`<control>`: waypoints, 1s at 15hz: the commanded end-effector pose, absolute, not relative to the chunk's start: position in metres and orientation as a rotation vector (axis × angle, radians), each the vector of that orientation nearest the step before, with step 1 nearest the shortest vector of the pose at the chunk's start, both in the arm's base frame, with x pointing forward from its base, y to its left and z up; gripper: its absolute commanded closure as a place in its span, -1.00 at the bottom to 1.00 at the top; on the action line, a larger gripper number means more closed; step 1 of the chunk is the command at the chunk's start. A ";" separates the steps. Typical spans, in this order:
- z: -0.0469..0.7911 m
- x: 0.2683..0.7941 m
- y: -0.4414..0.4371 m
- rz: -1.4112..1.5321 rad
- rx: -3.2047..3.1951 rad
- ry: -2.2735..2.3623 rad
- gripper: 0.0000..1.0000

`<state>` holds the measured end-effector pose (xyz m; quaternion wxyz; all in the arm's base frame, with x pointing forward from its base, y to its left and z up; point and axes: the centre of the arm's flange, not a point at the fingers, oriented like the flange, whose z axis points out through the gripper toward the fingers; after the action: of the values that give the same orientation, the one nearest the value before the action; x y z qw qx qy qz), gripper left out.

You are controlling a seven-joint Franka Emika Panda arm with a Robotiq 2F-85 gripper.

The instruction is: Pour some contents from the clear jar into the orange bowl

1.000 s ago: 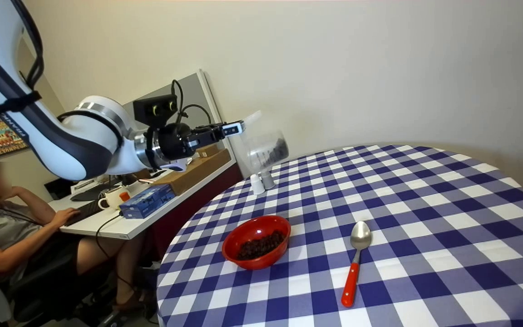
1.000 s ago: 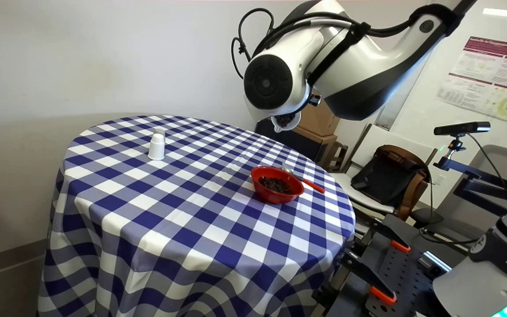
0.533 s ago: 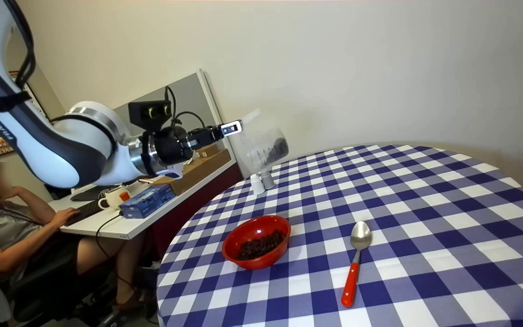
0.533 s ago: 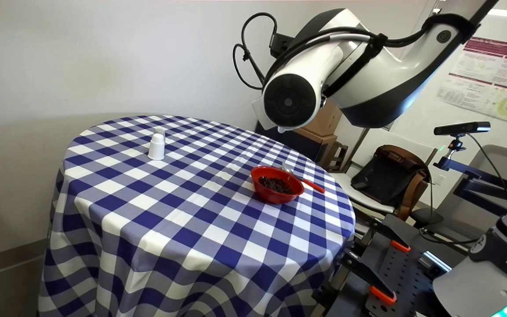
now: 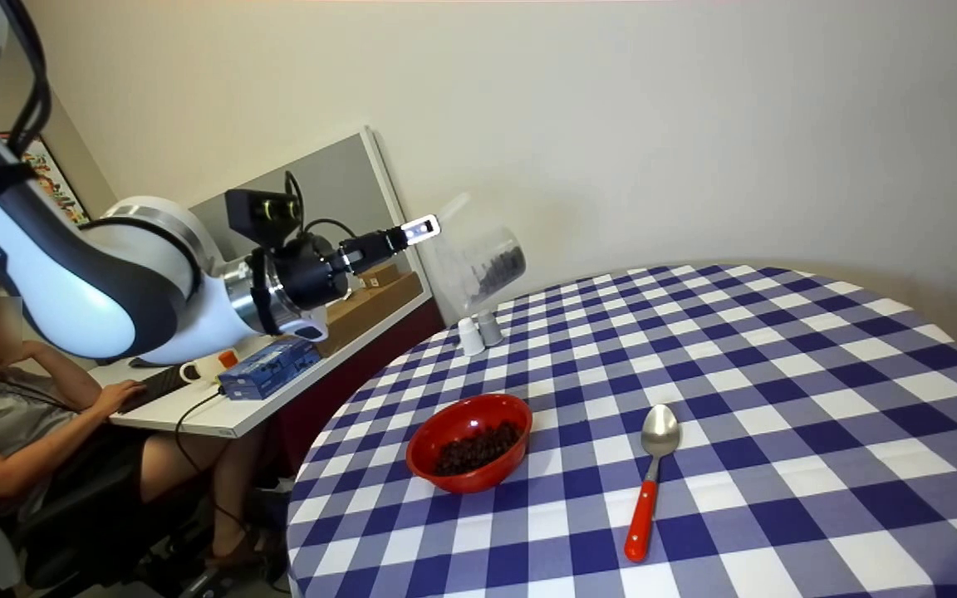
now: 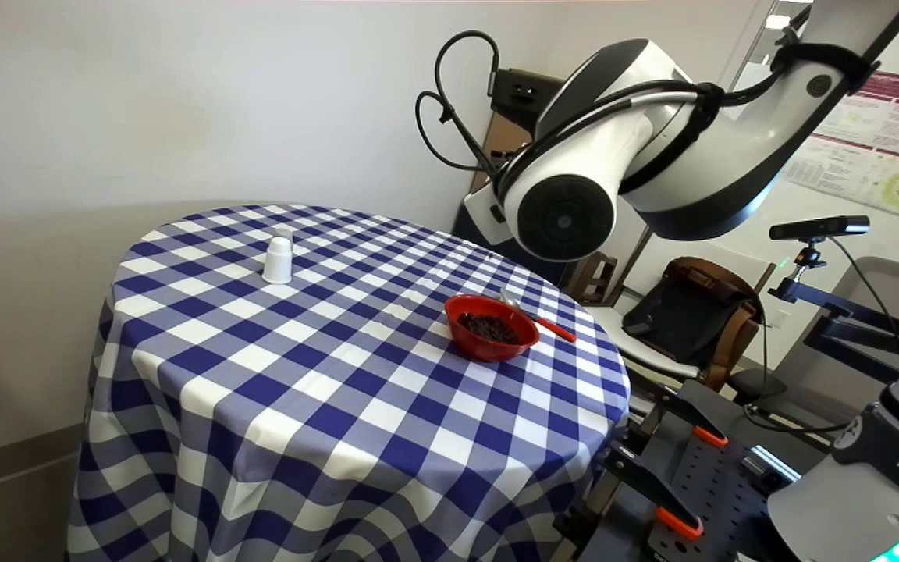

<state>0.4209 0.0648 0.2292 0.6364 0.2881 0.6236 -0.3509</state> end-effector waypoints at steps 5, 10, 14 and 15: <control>0.237 0.404 0.051 -0.758 0.563 1.420 0.87; 0.238 0.403 0.050 -0.720 0.504 1.414 0.87; 0.238 0.402 0.048 -0.702 0.476 1.408 0.87; 0.239 0.402 0.047 -0.700 0.470 1.407 0.87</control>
<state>0.4072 0.0552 0.2310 0.6726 0.2185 0.6279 -0.3250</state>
